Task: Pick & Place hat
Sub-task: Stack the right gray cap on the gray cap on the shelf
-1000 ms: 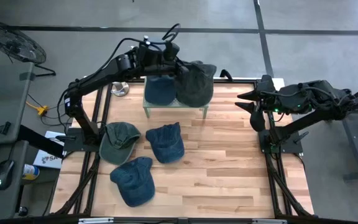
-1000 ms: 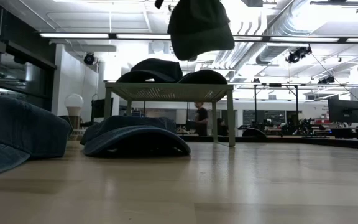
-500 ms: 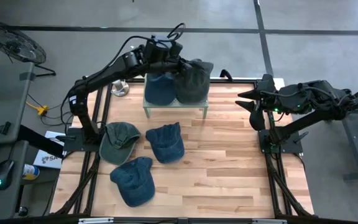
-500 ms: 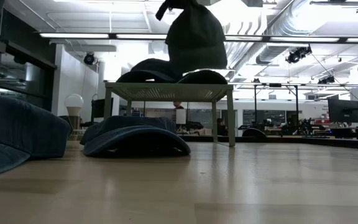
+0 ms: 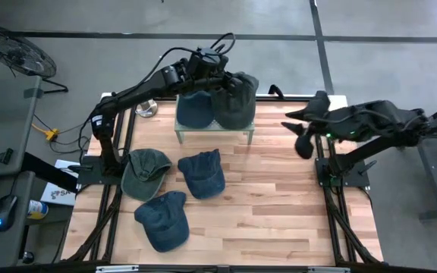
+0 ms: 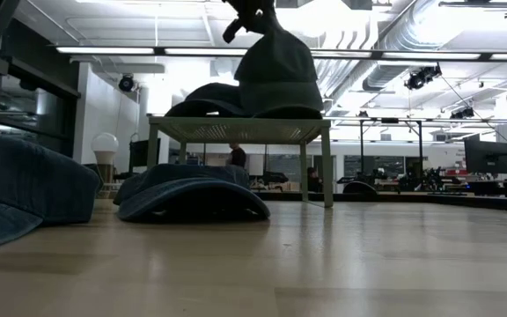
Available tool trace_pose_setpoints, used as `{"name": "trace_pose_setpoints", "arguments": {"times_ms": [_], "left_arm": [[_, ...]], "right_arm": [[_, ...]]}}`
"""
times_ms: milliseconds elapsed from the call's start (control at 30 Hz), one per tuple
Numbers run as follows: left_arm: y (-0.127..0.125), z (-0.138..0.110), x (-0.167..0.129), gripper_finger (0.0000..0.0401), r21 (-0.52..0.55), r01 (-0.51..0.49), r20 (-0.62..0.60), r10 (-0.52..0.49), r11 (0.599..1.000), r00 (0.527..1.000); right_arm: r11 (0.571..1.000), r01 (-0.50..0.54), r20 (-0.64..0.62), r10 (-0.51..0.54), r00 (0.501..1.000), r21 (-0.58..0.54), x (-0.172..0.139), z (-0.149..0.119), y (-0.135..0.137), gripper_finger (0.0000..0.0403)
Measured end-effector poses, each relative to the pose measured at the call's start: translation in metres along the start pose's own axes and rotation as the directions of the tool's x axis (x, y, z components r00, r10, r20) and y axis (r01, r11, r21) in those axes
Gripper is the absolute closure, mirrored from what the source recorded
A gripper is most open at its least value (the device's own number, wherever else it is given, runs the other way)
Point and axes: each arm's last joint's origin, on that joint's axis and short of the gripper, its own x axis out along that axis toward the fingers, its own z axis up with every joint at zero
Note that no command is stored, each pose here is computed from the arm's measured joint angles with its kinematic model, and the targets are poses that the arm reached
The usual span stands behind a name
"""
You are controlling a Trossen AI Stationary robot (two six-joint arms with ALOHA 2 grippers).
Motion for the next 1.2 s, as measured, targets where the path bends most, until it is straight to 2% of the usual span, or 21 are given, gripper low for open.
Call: {"name": "trace_pose_setpoints", "arguments": {"times_ms": [100,267,567,800,1200], "left_arm": [[-0.001,0.001,0.0,0.0374,-0.008,0.009,0.016,-0.009,1.0,1.0],[-0.005,0.006,-0.003,0.0374,-0.05,0.105,0.016,-0.104,0.993,0.994],[-0.013,0.02,-0.018,0.0374,-0.091,0.236,0.026,-0.235,0.967,0.972],[-0.009,0.029,-0.023,0.0374,-0.058,0.171,0.087,-0.166,0.983,0.982],[0.013,0.023,-0.006,0.0374,-0.092,0.07,-0.006,-0.071,0.993,0.997]], "right_arm": [[0.999,0.007,-0.034,-0.009,0.999,-0.041,0.013,0.0,0.01,0.0274],[0.997,0.025,-0.069,-0.03,0.997,-0.07,0.029,-0.002,0.021,0.0274],[0.996,0.062,-0.058,-0.066,0.996,-0.069,0.03,-0.001,0.021,0.0274],[0.996,0.088,-0.057,-0.09,0.994,-0.035,0.033,0.001,0.014,0.0274],[0.991,0.13,-0.061,-0.131,0.99,-0.01,0.04,0.005,0.002,0.0274]]}}
